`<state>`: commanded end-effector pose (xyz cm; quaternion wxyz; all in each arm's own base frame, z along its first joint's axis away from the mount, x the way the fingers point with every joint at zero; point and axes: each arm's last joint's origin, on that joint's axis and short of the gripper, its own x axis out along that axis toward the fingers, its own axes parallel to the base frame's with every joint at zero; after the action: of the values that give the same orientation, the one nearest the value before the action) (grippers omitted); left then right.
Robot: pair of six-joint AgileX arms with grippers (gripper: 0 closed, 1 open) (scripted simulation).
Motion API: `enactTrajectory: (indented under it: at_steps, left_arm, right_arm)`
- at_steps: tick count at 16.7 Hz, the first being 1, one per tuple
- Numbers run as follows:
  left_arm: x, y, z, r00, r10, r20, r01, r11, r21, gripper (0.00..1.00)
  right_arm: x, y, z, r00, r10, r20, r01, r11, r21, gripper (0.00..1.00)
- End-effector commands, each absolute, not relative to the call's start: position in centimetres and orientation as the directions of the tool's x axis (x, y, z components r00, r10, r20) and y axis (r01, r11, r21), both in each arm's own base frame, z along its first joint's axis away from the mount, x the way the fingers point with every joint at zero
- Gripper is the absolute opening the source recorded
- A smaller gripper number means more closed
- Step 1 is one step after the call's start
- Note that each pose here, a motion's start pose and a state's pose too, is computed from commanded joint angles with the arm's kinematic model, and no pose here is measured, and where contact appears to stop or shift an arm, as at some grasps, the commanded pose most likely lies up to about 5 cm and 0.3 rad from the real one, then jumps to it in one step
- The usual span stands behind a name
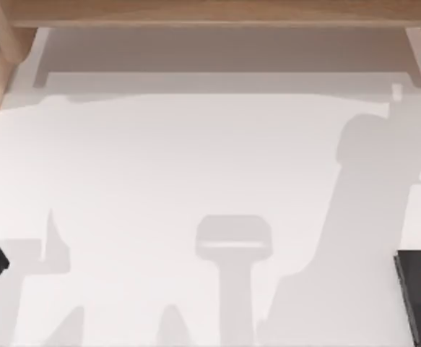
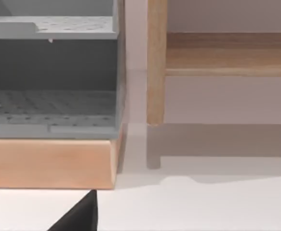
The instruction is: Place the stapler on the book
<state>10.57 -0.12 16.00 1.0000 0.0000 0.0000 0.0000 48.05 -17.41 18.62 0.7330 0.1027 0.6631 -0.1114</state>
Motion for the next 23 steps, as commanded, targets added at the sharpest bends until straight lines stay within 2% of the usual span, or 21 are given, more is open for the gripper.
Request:
enactTrajectory:
  at_steps: [16,23]
  left_arm:
    - [10.6,-0.1,16.0,1.000,0.000,0.000,0.000,1.000,0.000,1.00]
    - [10.6,-0.1,16.0,1.000,0.000,0.000,0.000,1.000,0.000,1.00]
  right_arm:
    - [47.1,-18.1,18.2,0.093,-0.017,-0.996,0.293,0.956,0.011,1.00]
    - [48.3,-17.7,14.2,0.093,-0.027,-0.995,0.302,0.953,0.002,1.00]
